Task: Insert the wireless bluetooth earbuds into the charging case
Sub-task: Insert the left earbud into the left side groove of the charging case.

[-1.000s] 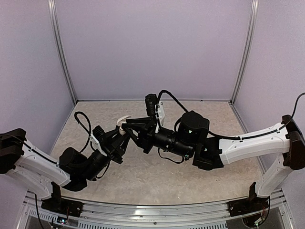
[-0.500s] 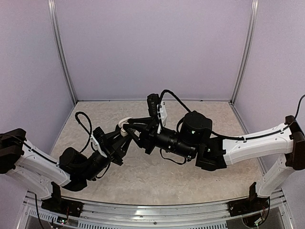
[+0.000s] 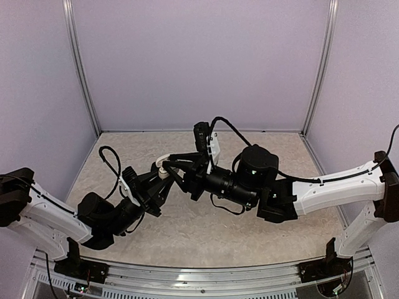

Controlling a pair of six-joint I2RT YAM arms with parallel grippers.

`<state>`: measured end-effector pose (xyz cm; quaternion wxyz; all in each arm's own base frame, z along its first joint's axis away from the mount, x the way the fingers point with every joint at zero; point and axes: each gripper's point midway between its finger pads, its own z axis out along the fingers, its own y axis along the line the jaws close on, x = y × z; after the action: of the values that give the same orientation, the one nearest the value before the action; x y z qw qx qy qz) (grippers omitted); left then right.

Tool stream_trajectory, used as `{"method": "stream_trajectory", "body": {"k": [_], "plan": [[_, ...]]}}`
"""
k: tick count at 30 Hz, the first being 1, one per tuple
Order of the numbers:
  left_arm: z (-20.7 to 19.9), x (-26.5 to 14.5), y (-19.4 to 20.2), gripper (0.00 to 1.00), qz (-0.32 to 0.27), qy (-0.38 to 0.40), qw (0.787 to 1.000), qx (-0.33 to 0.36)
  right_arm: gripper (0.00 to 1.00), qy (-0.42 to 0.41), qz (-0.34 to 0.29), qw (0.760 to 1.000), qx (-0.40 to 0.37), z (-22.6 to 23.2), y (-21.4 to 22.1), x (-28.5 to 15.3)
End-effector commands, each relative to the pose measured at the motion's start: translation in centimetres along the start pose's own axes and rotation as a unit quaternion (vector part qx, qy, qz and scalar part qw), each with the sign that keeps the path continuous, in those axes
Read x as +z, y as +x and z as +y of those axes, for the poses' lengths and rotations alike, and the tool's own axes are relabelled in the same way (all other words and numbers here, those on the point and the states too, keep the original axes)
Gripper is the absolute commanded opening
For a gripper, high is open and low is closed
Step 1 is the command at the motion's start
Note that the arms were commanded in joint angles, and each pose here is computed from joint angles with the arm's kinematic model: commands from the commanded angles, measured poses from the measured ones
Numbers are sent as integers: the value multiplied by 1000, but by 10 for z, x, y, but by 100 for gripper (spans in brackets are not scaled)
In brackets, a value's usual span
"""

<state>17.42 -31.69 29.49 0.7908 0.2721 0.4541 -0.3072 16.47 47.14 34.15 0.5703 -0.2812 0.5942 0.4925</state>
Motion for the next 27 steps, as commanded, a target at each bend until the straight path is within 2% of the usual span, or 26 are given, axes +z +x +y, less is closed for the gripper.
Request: {"method": "stream_trajectory", "body": {"k": [1, 12, 27], "plan": [[-3, 3, -31, 0, -55, 14, 998, -18, 29, 1, 42, 999, -13, 0, 24, 0], [-5, 5, -29, 0, -51, 20, 998, -16, 24, 1, 60, 998, -14, 0, 33, 4], [-5, 2, -33, 0, -59, 32, 997, -27, 32, 2, 53, 998, -25, 0, 20, -10]]}}
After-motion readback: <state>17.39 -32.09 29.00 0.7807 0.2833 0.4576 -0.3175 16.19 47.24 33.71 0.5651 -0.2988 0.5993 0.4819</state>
